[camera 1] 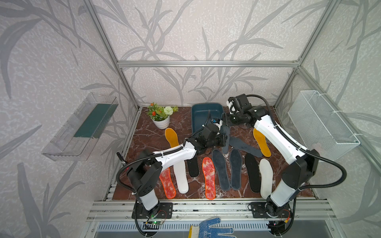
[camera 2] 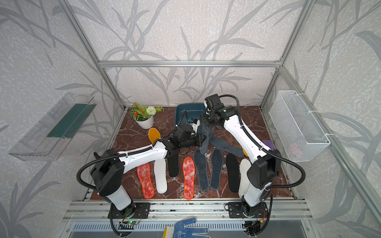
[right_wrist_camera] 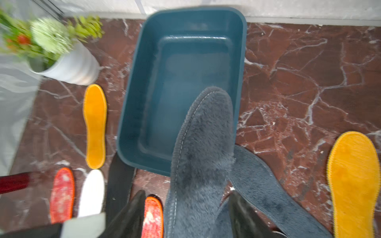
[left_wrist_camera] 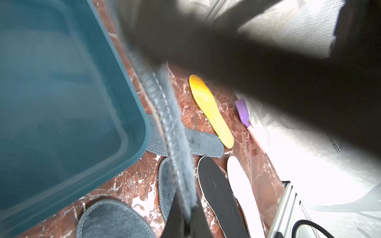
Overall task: Put the insoles into the storage box
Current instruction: Pick up the insole from the center of the board.
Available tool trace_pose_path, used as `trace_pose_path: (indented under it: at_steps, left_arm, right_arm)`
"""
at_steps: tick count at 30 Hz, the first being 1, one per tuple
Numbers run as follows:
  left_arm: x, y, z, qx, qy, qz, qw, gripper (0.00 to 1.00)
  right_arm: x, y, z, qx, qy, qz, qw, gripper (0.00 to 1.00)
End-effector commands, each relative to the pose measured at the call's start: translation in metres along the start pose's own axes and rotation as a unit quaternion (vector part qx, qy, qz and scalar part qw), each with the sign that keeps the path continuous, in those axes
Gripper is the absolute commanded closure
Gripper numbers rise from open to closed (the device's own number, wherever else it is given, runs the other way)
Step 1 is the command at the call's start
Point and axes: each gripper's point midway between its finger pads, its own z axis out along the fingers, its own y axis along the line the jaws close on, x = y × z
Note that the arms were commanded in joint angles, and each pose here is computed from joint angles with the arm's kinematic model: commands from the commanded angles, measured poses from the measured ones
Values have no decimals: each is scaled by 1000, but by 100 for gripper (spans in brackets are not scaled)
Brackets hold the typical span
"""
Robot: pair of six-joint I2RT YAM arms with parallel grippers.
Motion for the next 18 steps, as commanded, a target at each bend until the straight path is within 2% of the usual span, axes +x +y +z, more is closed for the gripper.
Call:
trace_pose_path:
  at_steps: [1, 5, 9, 12, 16, 18]
  left_arm:
    - [-20, -15, -23, 37, -40, 22, 998, 100]
    - [-27, -11, -47, 53, -65, 39, 996, 100]
    - [-35, -5, -71, 100, -80, 31, 991, 100]
    - [-41, -1, -90, 125, -88, 27, 988, 100]
    - [-45, -3, -112, 159, -92, 30, 982, 100]
    - [-43, -4, -120, 172, -85, 33, 981, 100]
  right_arm:
    - [-23, 7, -46, -86, -71, 30, 993, 29]
    - [-13, -5, -68, -139, -104, 68, 983, 25]
    - [14, -15, -66, -160, -99, 82, 979, 24]
    - [33, -6, -57, -205, -79, 79, 972, 26]
    - [42, 22, -50, -292, -60, 64, 952, 30]
    - [44, 32, -47, -309, -60, 50, 948, 33]
